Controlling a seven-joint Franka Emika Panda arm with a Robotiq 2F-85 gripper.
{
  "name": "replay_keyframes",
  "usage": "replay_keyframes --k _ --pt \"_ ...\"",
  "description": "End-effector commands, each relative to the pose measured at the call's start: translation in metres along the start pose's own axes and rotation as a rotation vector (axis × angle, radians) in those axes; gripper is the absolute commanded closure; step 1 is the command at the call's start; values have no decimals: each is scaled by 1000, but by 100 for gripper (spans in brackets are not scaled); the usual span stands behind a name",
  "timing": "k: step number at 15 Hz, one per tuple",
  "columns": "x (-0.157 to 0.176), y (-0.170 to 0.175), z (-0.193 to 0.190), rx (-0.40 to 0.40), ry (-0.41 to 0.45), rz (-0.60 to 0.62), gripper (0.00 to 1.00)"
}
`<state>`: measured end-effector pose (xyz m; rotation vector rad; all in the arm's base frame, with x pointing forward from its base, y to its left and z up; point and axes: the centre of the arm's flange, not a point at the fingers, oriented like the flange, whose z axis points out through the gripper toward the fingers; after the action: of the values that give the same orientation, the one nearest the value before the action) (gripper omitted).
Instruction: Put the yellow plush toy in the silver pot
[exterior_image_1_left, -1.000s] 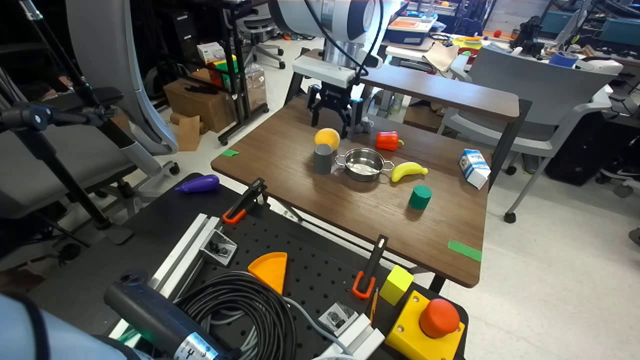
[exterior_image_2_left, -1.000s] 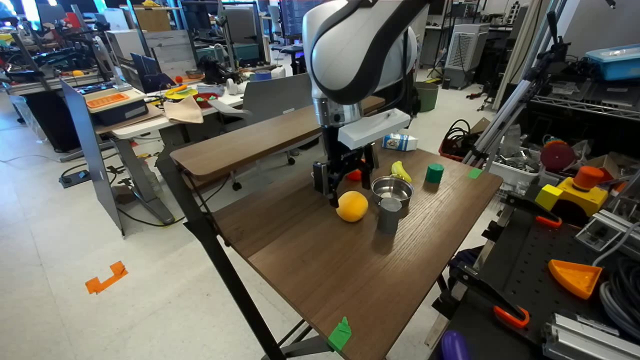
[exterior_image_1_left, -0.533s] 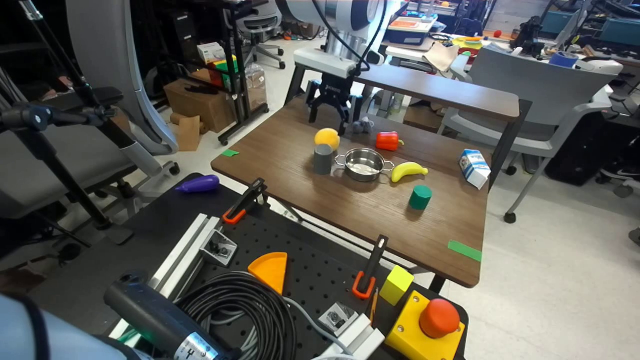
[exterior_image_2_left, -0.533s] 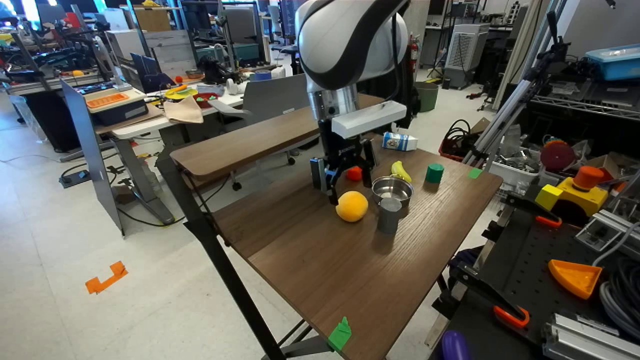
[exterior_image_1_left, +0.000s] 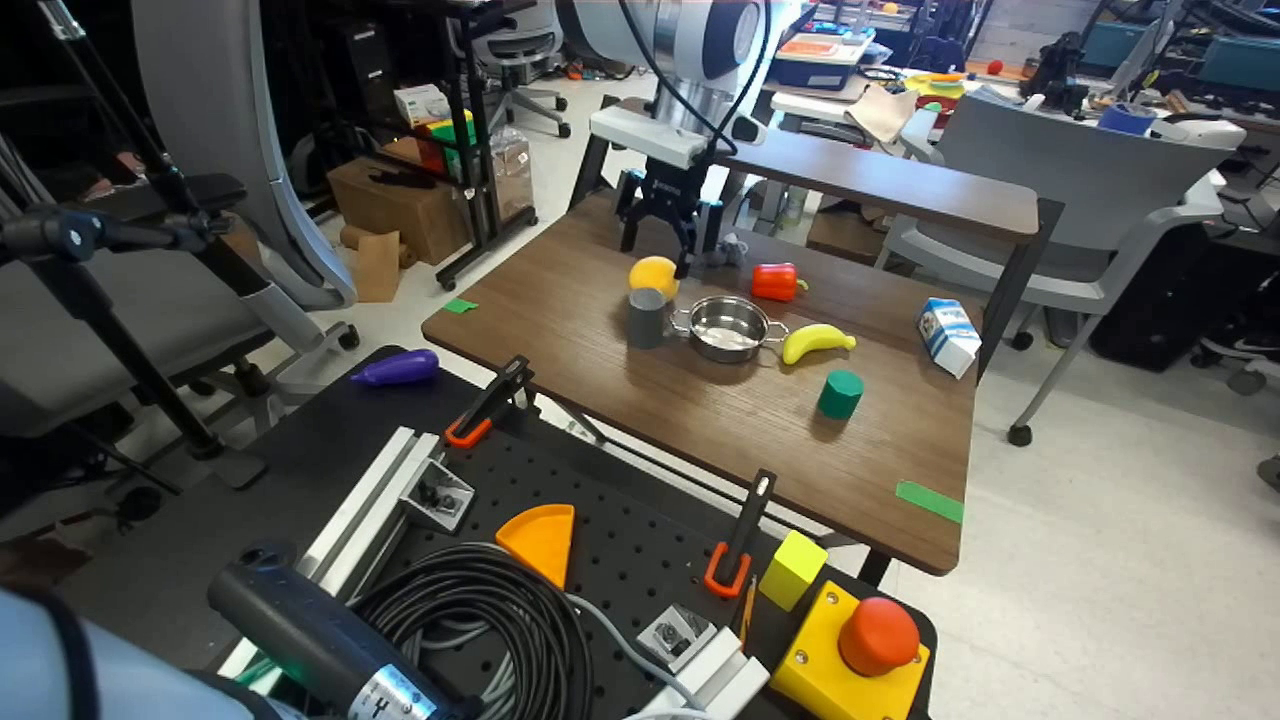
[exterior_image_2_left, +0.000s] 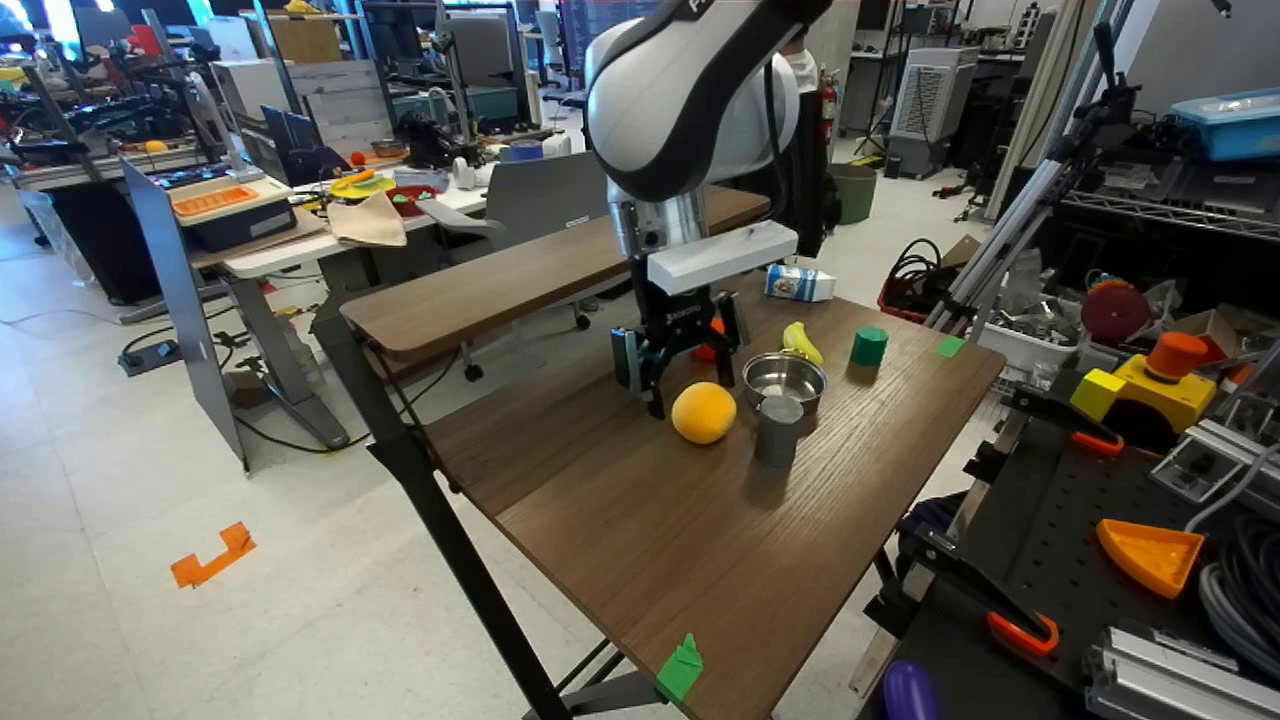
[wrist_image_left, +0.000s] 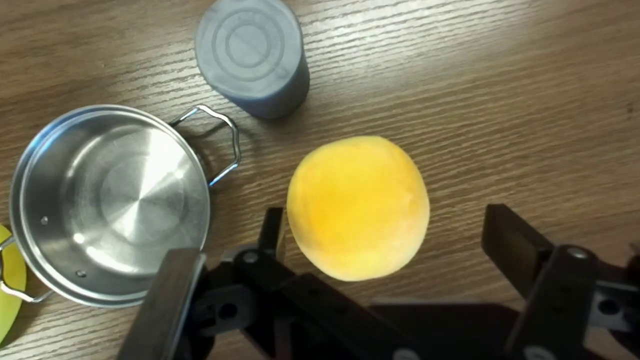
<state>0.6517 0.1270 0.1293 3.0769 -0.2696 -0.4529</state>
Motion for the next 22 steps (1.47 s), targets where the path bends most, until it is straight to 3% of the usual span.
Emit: replay_keyframes --k 1,2,7,13,16,22 --pt "11 -5 9 10 -8 28 0" --pt "11 -5 12 8 -10 30 22" --pt "6 -3 9 5 -5 40 58" --pt "-10 11 -29 33 85 51 96" --pt "-10 30 -41 32 127 121 95" --pt "-37 86 -30 32 71 288 94"
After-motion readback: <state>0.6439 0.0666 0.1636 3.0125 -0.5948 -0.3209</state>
